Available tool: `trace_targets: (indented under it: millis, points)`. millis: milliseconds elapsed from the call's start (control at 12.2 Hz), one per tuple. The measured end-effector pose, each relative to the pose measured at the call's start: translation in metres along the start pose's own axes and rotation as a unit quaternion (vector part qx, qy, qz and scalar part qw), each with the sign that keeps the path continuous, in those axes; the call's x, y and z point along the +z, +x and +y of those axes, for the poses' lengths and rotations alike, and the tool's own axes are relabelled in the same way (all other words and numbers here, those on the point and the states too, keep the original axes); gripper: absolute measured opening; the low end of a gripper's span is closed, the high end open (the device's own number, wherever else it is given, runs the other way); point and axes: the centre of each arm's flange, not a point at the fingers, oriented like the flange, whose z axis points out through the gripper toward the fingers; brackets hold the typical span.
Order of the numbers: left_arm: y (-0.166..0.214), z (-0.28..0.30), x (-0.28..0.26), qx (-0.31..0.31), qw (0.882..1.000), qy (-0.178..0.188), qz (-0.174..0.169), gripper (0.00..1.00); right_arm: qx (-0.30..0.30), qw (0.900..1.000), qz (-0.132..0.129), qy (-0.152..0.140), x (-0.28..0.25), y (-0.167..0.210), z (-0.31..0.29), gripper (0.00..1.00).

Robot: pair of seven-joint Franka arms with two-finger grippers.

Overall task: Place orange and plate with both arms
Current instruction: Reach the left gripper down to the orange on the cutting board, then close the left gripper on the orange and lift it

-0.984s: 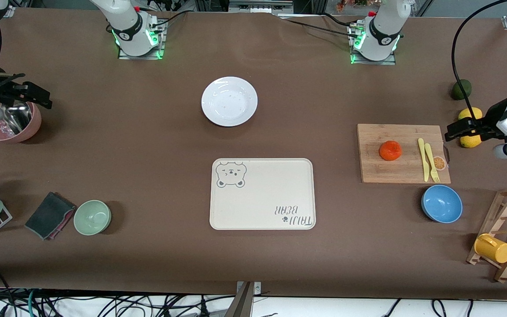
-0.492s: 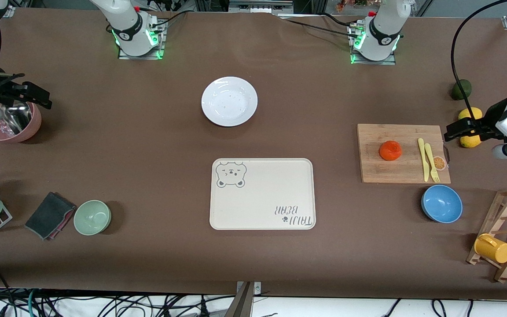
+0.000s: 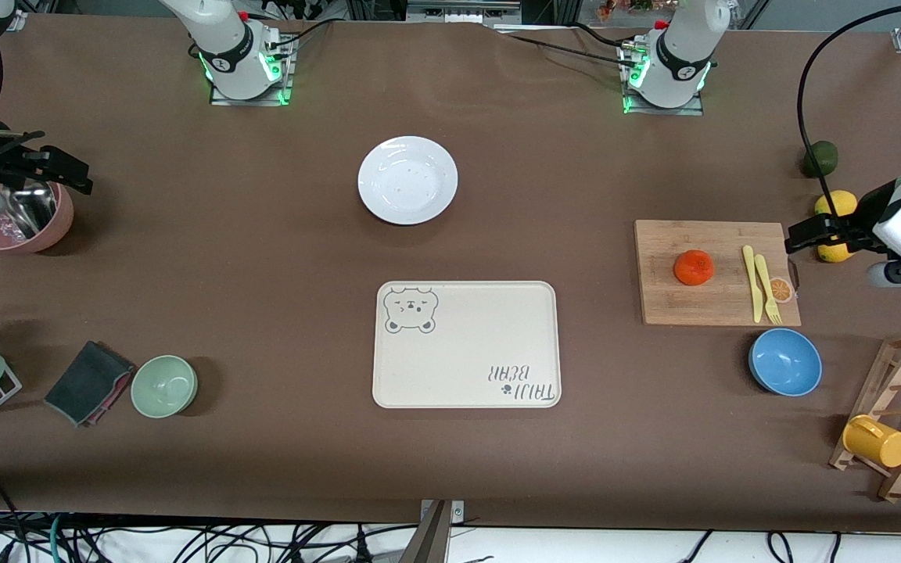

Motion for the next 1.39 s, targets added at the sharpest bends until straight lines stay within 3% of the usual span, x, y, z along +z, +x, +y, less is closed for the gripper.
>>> trace_targets:
  millis: [328, 738, 1393]
  points:
    - [0.014, 0.02, 0.09, 0.022, 0.998, 0.016, -0.058, 1.0, 0.0, 1.0, 0.0, 0.0, 0.0, 0.0, 0.0, 1.0]
    - [0.0, 0.021, 0.206, 0.0, 0.998, 0.019, -0.066, 1.0, 0.0, 1.0, -0.001, 0.0, 0.001, 0.001, 0.0, 1.0]
    - [0.004, 0.024, 0.294, -0.028, 0.995, 0.01, -0.1, 1.0, 0.0, 1.0, -0.001, 0.0, 0.001, 0.001, 0.0, 1.0]
